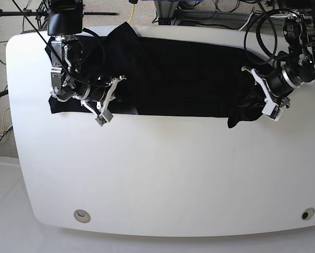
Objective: Fold the T-shirt properly
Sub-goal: 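Lift the strip end with the left gripper and fold it toward the right gripper, then lower the folded end onto the shirt with the left gripper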
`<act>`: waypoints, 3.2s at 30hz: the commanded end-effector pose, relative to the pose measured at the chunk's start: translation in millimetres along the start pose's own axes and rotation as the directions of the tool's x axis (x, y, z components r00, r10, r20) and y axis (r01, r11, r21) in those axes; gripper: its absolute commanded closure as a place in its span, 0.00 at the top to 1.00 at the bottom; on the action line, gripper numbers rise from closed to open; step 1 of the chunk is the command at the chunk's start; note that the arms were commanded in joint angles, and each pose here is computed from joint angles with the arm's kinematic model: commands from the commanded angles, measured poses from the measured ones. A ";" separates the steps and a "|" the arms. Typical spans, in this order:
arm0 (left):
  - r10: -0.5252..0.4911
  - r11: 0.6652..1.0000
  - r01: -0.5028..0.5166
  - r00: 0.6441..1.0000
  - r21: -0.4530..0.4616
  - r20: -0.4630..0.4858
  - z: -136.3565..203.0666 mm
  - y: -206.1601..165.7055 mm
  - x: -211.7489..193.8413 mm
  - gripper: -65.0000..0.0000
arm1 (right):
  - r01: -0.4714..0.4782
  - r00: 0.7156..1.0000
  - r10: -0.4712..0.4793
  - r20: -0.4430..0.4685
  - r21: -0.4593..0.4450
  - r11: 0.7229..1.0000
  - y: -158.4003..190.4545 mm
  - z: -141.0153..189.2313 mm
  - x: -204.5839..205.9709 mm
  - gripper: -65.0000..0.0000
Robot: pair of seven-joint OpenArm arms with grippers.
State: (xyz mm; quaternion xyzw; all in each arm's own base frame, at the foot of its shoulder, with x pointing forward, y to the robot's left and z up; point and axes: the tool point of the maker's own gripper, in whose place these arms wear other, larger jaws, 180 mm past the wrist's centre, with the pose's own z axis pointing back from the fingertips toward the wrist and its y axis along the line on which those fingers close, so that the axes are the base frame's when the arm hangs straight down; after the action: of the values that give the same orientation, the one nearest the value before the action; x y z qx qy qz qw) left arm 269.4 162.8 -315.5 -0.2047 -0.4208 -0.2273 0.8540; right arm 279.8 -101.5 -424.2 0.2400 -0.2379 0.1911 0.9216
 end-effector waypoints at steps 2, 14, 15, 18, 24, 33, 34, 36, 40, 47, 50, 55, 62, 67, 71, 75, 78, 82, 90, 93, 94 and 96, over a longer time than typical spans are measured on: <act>-0.035 0.998 0.038 0.998 -0.057 0.058 1.2 -18.7 15.8 0.00 | -0.017 1.000 0.017 -0.017 -0.020 1.000 -4.4 3.4 1.2 0.00; -0.015 0.982 0.023 0.999 -0.188 0.042 -22.7 -64.6 7.2 0.00 | -0.021 1.000 0.021 -0.011 -0.020 1.000 -4.6 4.2 3.3 0.00; -0.011 0.981 0.019 0.999 -0.194 0.043 -24.4 -67.4 7.2 0.00 | -0.022 1.000 0.021 -0.010 -0.021 1.000 -4.6 4.3 3.8 0.00; 0.003 0.978 0.008 0.998 -0.208 0.055 -28.6 -74.8 9.3 0.00 | -0.022 1.000 0.022 -0.010 -0.021 1.000 -4.7 4.3 4.0 0.00; 0.052 0.976 -0.034 0.995 -0.214 0.081 -36.8 -81.9 11.1 0.00 | -0.021 1.000 0.020 -0.012 -0.022 1.000 -5.2 4.2 3.3 0.00; 0.126 0.960 -0.090 0.984 -0.266 0.123 -51.8 -104.2 17.8 0.00 | -0.017 1.000 0.016 -0.020 -0.027 1.000 -6.1 3.5 0.6 0.00; 0.128 0.958 -0.091 0.984 -0.271 0.122 -52.7 -106.1 17.5 0.00 | -0.016 1.000 0.016 -0.021 -0.027 0.999 -6.2 3.4 0.4 0.00; 0.133 0.955 -0.095 0.984 -0.282 0.120 -54.4 -110.1 16.9 0.00 | -0.016 1.000 0.015 -0.022 -0.029 0.999 -6.5 3.4 0.1 0.00; 0.139 0.949 -0.099 0.984 -0.301 0.113 -57.7 -117.1 15.4 0.00 | -0.014 1.000 0.014 -0.024 -0.030 0.999 -7.0 3.3 -0.8 0.00; 0.166 0.937 -0.126 0.981 -0.327 0.098 -66.2 -126.6 10.4 0.00 | -0.012 0.999 0.011 -0.030 -0.031 0.999 -7.1 3.1 -3.3 0.00; 0.170 0.933 -0.130 0.981 -0.337 0.092 -68.6 -130.3 9.0 0.00 | -0.012 0.999 0.011 -0.031 -0.031 0.999 -7.0 3.2 -3.5 0.00; 0.169 0.923 -0.123 0.981 -0.365 0.097 -73.5 -141.3 11.5 0.00 | -0.009 1.000 0.009 -0.017 -0.026 1.000 -6.0 3.5 0.1 0.00; 0.165 0.921 -0.121 0.982 -0.371 0.088 -79.3 -145.1 10.4 0.00 | -0.009 1.000 0.009 -0.015 -0.027 1.000 -6.0 3.8 0.8 0.00; 0.155 0.922 -0.114 0.984 -0.369 0.083 -82.1 -145.7 10.4 0.00 | -0.009 1.000 0.008 -0.012 -0.027 1.000 -5.8 4.2 1.5 0.00; 0.156 0.920 -0.115 0.984 -0.373 0.081 -83.4 -146.7 10.2 0.00 | -0.008 1.000 0.008 -0.011 -0.027 1.000 -5.9 4.5 1.9 0.00; 0.176 0.913 -0.132 0.981 -0.386 0.080 -86.0 -147.8 9.9 0.03 | -0.009 1.000 0.009 -0.008 -0.031 0.999 -6.5 5.4 3.5 0.00; 0.177 0.908 -0.136 0.982 -0.397 0.069 -87.3 -151.6 7.5 0.12 | -0.009 1.000 0.009 -0.005 -0.030 0.999 -6.4 5.4 4.3 0.00; 0.166 0.898 -0.132 0.985 -0.419 0.046 -89.2 -161.8 3.5 0.29 | -0.010 1.000 0.010 -0.007 -0.032 0.999 -6.8 4.8 3.7 0.00; 0.152 0.873 -0.121 0.988 -0.472 0.028 -92.1 -183.0 3.5 0.35 | -0.011 1.000 0.011 -0.006 -0.033 0.999 -6.9 4.3 4.0 0.00; 0.138 0.874 -0.110 0.990 -0.473 0.026 -93.9 -182.4 4.7 0.31 | -0.012 1.000 0.012 -0.002 -0.032 0.999 -6.6 4.2 5.1 0.00; 0.137 0.875 -0.108 0.990 -0.472 0.027 -94.1 -181.7 5.2 0.30 | -0.011 1.000 0.011 -0.002 -0.032 0.999 -6.8 4.3 4.9 0.00; 0.133 0.877 -0.105 0.991 -0.468 0.028 -94.4 -180.0 5.7 0.29 | -0.011 1.000 0.011 -0.002 -0.034 0.999 -7.2 4.5 5.0 0.00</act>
State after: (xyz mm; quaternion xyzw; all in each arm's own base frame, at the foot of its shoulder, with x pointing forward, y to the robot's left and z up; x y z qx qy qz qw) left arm 223.5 -34.4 -347.9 -0.4277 -0.3462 -0.2625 0.7927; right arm 280.9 -101.7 -423.1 0.2380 -0.2396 0.1893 0.9220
